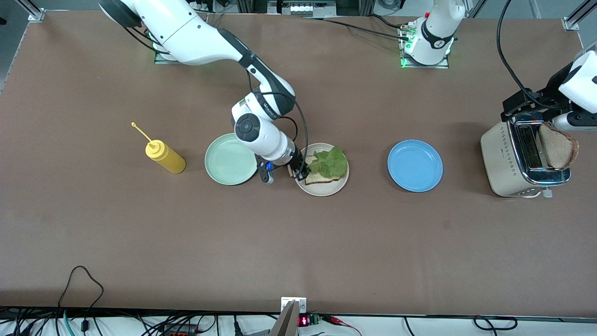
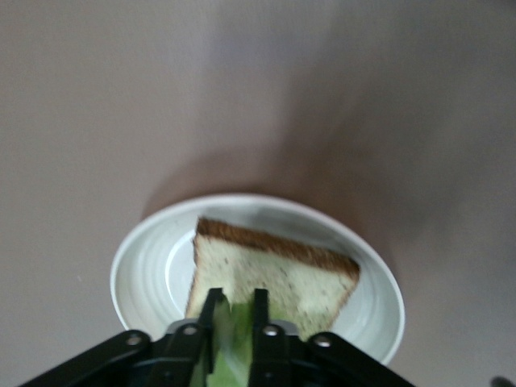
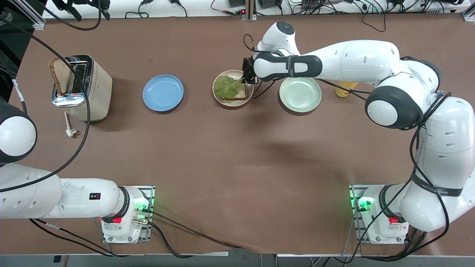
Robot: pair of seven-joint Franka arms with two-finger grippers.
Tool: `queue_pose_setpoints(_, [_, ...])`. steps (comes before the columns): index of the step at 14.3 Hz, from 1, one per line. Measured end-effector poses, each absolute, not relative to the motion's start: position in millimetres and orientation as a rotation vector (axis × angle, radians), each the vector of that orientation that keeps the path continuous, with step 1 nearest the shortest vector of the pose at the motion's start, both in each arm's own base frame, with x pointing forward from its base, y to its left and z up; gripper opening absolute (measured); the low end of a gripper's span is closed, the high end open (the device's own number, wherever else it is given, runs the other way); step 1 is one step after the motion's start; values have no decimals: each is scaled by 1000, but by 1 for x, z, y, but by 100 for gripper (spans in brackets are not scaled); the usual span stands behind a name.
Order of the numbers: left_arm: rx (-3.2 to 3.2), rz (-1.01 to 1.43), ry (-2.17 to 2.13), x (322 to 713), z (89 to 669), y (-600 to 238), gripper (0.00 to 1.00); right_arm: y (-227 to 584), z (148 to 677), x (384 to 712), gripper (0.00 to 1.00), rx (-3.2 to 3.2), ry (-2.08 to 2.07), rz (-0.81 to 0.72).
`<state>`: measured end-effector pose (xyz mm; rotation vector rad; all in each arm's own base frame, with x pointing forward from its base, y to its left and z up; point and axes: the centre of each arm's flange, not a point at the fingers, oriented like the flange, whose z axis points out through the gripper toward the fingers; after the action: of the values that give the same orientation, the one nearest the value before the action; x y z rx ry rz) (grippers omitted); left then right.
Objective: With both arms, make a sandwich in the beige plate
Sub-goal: 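Lower the lettuce onto the bread and open the right gripper, then withdraw the right gripper while the left gripper reaches the toaster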
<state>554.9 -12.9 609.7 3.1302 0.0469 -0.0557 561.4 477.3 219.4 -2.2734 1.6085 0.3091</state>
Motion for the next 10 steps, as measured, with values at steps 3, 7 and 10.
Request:
queue_pose_setpoints(3, [3130,-56,47,555,610,-13,100,475,224,568,55,-2264,1608,293])
queue_pose_setpoints(7, [3130,-56,47,555,610,-13,100,466,255,579,94,-2291,1571,285])
queue_pose_setpoints(10, [3130,-56,47,555,610,-13,100,422,308,601,100,-2390,1524,310])
